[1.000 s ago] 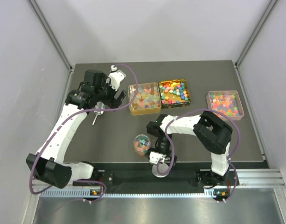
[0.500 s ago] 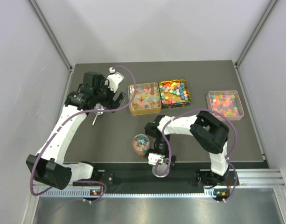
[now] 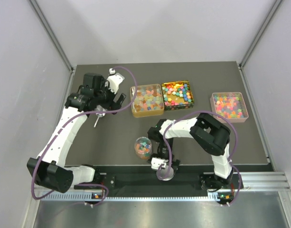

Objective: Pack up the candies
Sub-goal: Pick up the bottle lid at the center of the board.

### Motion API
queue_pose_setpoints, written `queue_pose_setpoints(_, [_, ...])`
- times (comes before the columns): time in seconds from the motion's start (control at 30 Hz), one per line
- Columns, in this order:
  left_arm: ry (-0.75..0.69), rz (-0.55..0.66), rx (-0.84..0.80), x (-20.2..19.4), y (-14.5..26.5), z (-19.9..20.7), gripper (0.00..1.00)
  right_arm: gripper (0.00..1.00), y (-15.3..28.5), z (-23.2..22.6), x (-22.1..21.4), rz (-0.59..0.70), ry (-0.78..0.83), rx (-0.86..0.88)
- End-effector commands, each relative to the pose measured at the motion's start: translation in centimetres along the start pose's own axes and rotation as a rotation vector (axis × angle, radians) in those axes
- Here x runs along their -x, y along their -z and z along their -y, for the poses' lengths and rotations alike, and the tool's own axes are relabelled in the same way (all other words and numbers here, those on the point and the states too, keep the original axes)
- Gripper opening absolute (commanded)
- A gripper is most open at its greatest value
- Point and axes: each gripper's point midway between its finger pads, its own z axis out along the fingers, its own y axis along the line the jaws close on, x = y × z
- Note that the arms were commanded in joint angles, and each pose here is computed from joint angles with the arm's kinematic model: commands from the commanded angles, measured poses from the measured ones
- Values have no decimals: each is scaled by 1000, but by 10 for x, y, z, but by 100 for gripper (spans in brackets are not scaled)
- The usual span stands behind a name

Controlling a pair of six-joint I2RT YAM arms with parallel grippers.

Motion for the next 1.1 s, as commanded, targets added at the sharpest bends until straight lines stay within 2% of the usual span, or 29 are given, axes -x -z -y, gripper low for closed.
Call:
queue_pose_setpoints(0.0, [20,66,1,13,9,0,97,95,-6,30,22,32,750,-14])
queue_pose_setpoints(0.3, [17,97,2,23,13,-3,97,84,20,23,19,-83,692,-33])
queue_pose_setpoints(0.43, [-12,137,1,34,15,-5,97,82,53,1,20,-226,661,-27])
queue_pose_setpoints(0.57, [-28,208,10,54,18,-9,97,79,89,-19,23,-333,537,-42])
queue_pose_setpoints(0.63, [-28,234,18,61,18,-11,98,79,113,-17,25,-392,481,-99])
queue_pose_setpoints(0.77, [-36,273,41,70,20,-15,98,72,144,-5,25,-436,278,-229])
queue_pose_setpoints(0.97, [-33,251,88,58,21,-21,98,72,187,36,33,-501,189,-419])
queue_pose_setpoints(1.07, [-7,243,138,46,26,-30,98,73,201,49,37,-530,184,-440])
